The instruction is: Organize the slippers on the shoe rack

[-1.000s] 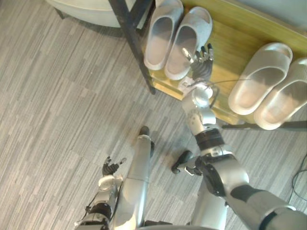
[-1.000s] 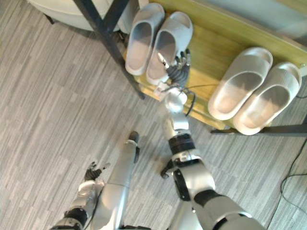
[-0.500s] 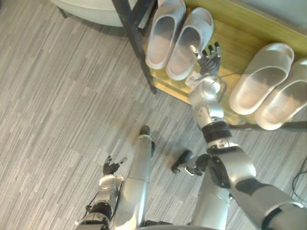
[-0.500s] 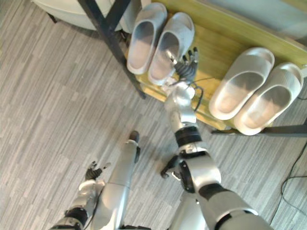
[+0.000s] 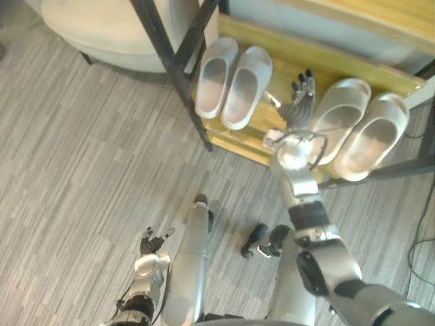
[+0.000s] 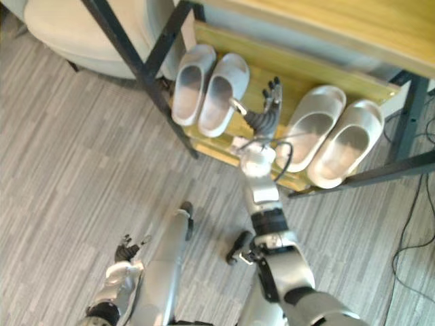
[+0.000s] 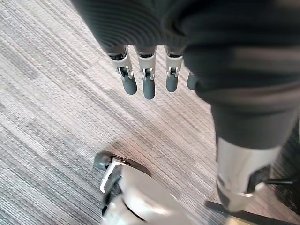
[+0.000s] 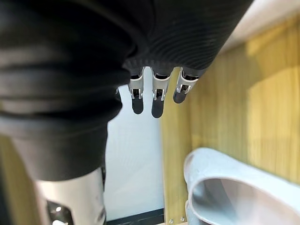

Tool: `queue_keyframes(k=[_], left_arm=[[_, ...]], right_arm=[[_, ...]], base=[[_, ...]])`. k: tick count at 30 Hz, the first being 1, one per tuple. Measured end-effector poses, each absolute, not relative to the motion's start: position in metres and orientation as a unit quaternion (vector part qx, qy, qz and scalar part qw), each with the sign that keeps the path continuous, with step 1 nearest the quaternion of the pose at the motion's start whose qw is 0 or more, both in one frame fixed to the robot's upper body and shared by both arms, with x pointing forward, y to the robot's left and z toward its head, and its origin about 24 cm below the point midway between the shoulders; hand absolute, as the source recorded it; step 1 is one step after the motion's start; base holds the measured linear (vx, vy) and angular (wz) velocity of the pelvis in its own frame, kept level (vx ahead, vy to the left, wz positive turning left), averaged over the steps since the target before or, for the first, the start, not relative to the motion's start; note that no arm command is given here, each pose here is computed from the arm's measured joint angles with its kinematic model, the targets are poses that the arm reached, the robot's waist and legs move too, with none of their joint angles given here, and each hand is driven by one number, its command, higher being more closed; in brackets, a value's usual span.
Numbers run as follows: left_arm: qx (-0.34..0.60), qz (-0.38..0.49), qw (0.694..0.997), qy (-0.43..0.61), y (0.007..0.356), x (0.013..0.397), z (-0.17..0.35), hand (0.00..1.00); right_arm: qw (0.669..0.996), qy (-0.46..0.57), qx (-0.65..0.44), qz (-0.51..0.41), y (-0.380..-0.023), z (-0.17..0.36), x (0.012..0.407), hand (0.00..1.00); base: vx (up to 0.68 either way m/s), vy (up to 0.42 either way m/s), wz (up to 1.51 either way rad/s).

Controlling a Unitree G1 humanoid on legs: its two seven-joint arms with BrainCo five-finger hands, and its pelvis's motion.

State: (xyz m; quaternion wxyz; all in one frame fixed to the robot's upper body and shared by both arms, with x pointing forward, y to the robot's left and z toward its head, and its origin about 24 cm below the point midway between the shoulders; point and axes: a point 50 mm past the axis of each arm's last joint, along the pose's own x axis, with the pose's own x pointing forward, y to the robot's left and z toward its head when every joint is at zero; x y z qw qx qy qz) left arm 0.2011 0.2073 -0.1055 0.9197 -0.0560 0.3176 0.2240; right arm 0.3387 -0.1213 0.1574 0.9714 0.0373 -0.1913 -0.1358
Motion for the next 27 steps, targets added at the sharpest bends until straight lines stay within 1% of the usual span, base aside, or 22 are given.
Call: queue_keyframes(k=[4, 5, 6, 8, 11, 15, 20, 21, 22, 23, 24, 26, 27], left_arm=[[-0.056, 0.216, 0.919, 0.325, 0.205, 0.187, -0.110, 0.00], [-0.057, 0.204, 0.921, 0.327, 0.200, 0.184, -0.112, 0.00], [-0.056, 0.199, 0.922, 0.328, 0.197, 0.183, -0.112, 0.00], [-0.057, 0.176, 0.928, 0.323, 0.186, 0.181, -0.111, 0.00], [-0.056, 0.142, 0.936, 0.318, 0.173, 0.183, -0.110, 0.00], [-0.045, 0.095, 0.944, 0.314, 0.156, 0.183, -0.108, 0.00], [-0.015, 0.050, 0.949, 0.309, 0.146, 0.184, -0.107, 0.00], [-0.007, 0.038, 0.952, 0.305, 0.143, 0.187, -0.105, 0.00], [-0.005, 0.035, 0.952, 0.303, 0.142, 0.188, -0.105, 0.00], [0.001, 0.026, 0.954, 0.299, 0.141, 0.191, -0.103, 0.00], [0.002, 0.024, 0.954, 0.298, 0.141, 0.191, -0.103, 0.00], [0.021, -0.001, 0.956, 0.293, 0.135, 0.194, -0.101, 0.00], [0.022, -0.003, 0.956, 0.292, 0.135, 0.194, -0.101, 0.00]], right_arm=[[0.987, -0.120, -0.002, -0.111, -0.124, 0.100, 0.309, 0.00], [0.991, -0.085, -0.011, -0.102, -0.125, 0.079, 0.297, 0.00], [0.992, -0.074, -0.017, -0.099, -0.126, 0.071, 0.293, 0.00], [0.995, -0.030, -0.035, -0.092, -0.133, 0.044, 0.270, 0.00], [0.994, 0.009, -0.068, -0.083, -0.143, 0.022, 0.252, 0.00], [0.992, 0.051, -0.076, -0.087, -0.157, 0.004, 0.236, 0.00], [0.978, 0.147, -0.095, -0.111, -0.179, -0.038, 0.212, 0.00], [0.970, 0.185, -0.099, -0.125, -0.188, -0.053, 0.202, 0.00], [0.967, 0.195, -0.099, -0.128, -0.189, -0.057, 0.199, 0.00], [0.956, 0.235, -0.100, -0.142, -0.197, -0.072, 0.189, 0.00], [0.955, 0.241, -0.100, -0.144, -0.198, -0.074, 0.187, 0.00], [0.940, 0.288, -0.100, -0.156, -0.205, -0.092, 0.175, 0.00], [0.938, 0.291, -0.099, -0.157, -0.205, -0.093, 0.174, 0.00]], base=[[0.10, 0.046, -0.03], [0.11, 0.059, -0.17], [0.10, 0.067, -0.18], [0.10, 0.081, -0.19], [0.08, 0.078, -0.22], [0.05, 0.072, -0.20], [0.05, 0.055, -0.16], [0.03, 0.025, -0.05], [0.06, 0.052, -0.07], [0.04, 0.027, -0.05], [0.06, 0.041, -0.09], [0.05, 0.036, -0.08], [0.05, 0.042, -0.04]])
